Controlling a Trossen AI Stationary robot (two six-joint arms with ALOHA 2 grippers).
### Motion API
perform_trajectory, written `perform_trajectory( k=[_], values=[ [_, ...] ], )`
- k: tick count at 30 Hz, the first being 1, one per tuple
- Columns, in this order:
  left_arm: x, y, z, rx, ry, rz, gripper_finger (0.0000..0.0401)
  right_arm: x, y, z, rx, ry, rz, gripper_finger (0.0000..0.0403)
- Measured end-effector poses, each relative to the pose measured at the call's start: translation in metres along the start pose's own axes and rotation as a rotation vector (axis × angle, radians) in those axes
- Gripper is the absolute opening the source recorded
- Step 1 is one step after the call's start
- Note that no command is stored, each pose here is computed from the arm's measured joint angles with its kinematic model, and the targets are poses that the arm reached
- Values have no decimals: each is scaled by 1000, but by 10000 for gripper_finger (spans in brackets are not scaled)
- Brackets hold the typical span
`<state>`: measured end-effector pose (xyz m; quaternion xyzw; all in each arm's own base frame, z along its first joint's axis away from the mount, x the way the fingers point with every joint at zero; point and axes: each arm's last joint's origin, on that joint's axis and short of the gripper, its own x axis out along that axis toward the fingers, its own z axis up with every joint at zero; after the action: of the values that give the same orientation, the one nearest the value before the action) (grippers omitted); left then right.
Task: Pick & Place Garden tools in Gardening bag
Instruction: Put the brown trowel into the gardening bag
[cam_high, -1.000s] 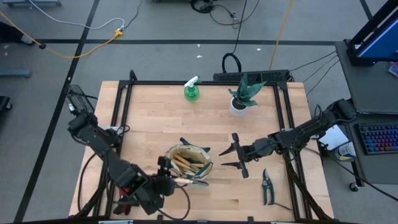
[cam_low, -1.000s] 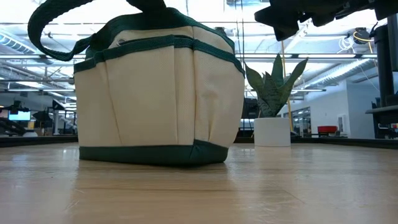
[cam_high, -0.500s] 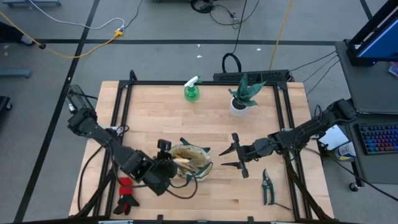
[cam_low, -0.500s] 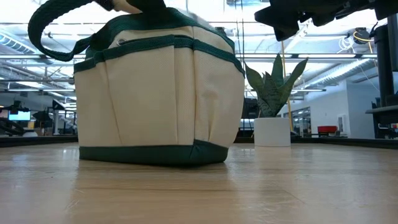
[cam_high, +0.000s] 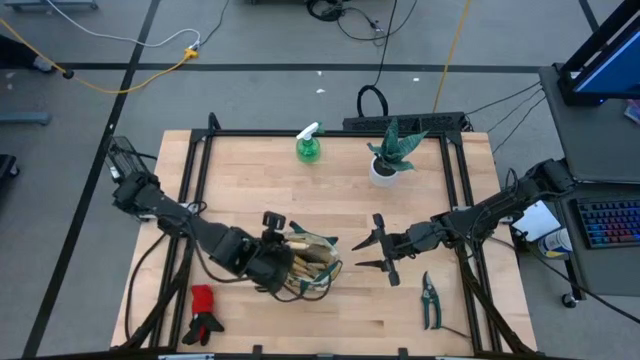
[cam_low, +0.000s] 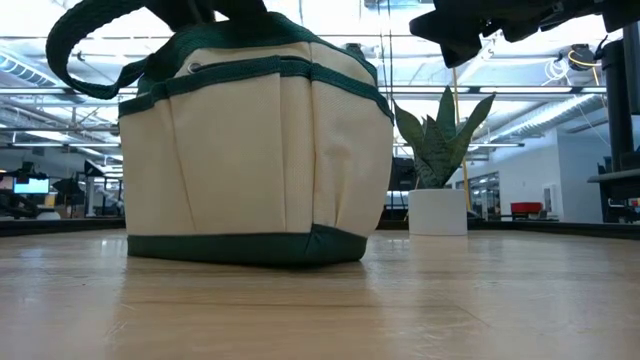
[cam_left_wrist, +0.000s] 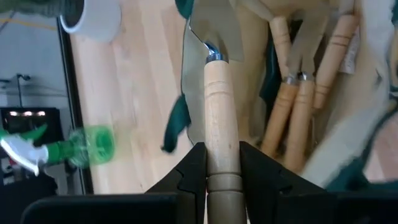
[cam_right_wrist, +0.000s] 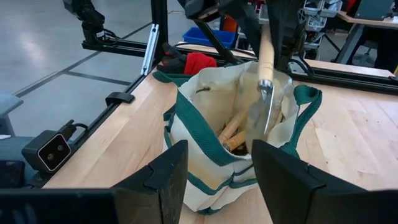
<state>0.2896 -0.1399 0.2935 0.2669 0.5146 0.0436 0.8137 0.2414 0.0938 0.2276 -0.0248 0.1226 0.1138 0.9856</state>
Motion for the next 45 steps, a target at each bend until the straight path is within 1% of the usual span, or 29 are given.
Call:
perform_trajectory(
  k=[4, 8, 11, 16, 20, 24, 27, 30, 33, 36, 38, 40, 43, 45],
  values=[
    [9, 4, 5, 64, -5, -7, 73, 0, 0, 0, 0, 0, 0, 171],
    [22, 3, 9, 115, 11, -19, 73, 0, 0, 0, 0, 1, 0, 171],
    [26, 2, 10, 154, 21, -19, 73, 0, 0, 0, 0, 3, 0, 171],
    [32, 3, 12, 149, 23, -22, 73, 0, 0, 0, 0, 1, 0, 171],
    [35, 4, 12, 171, 34, -21, 76, 0, 0, 0, 34, 0, 0, 171],
    [36, 3, 11, 285, 49, -27, 83, 0, 0, 0, 50, -4, -2, 171],
    [35, 2, 10, 354, 57, -5, 73, 1, -2, 3, 57, -44, -55, 171],
    [34, 6, 10, 350, 56, 36, 72, 8, -6, -1, 60, -41, -117, 169],
    [36, 9, 10, 364, 61, 42, 72, 18, -12, -6, 69, -48, -143, 159],
    [37, 11, 10, 399, 64, 45, 72, 27, -16, -6, 87, -29, -159, 144],
    [38, 12, 10, 423, 66, 47, 73, 33, -18, 3, 89, -16, -169, 133],
    [38, 13, 10, 440, 70, 71, 73, 39, -21, 11, 87, 32, -181, 123],
    [39, 16, 11, 454, 68, 90, 72, 49, -23, 15, 74, 131, -194, 112],
    [40, 17, 12, 449, 66, 93, 72, 57, -24, 19, 73, 149, -199, 106]
  ],
)
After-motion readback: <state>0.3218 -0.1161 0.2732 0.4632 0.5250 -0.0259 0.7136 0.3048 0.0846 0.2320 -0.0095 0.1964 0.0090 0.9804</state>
